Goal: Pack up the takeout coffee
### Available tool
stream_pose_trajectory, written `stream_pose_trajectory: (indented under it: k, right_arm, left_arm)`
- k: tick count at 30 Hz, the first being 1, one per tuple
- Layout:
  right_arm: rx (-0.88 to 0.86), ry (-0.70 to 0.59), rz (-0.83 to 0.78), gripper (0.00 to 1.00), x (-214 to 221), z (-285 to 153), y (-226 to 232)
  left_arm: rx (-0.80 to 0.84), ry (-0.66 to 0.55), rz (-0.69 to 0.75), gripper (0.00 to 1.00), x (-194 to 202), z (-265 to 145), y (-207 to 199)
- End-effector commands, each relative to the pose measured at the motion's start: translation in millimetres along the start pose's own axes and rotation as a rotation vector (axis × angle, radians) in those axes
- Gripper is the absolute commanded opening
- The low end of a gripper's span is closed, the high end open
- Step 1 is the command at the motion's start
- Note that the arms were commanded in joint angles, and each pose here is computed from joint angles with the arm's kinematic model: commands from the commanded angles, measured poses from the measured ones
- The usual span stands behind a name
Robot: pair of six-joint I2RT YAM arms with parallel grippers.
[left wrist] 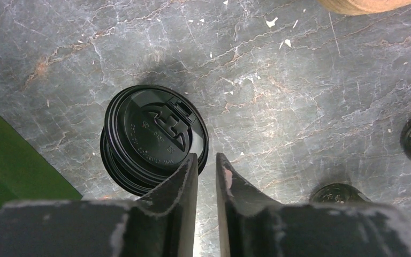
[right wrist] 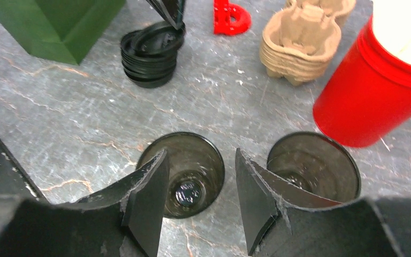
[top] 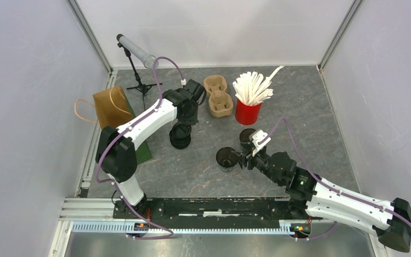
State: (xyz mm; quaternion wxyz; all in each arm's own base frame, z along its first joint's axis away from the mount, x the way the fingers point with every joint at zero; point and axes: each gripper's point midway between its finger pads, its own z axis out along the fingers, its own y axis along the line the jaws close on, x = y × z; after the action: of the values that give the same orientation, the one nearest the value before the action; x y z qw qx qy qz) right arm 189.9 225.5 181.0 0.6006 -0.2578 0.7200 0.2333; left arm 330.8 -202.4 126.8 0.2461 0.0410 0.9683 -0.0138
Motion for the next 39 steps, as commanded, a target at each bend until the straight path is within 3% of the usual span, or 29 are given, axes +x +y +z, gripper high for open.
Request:
stream_pose_trajectory:
  k: [1,9,17,35,39]
  right_arm:
    - [-0.065,-0.127,0.006,0.56,-37,1,12]
    - [-0.066,-0.073,0.0,0.56,-23,4,13]
    - [-0.051,-0.062,-0.019,0.55,-24,3,10]
    - [-0.04,-0.064,-0.024,0.55,-25,-1,6]
    - [-0.036,-0.063,-0.023,0.55,-24,-2,5]
  left_arm:
    - [-0.007,-0.038,0.05,0.32,-10,-10,4]
    - [-0.043,-0.007,0.07,0.43,-12,13,1]
    - [-0.099,0.01,0.079,0.44,-9,30,8]
    - [-0.09,0.039,0.079,0.34,-1,47,3]
    - [-0.084,0.03,0.072,0.21,-2,43,2]
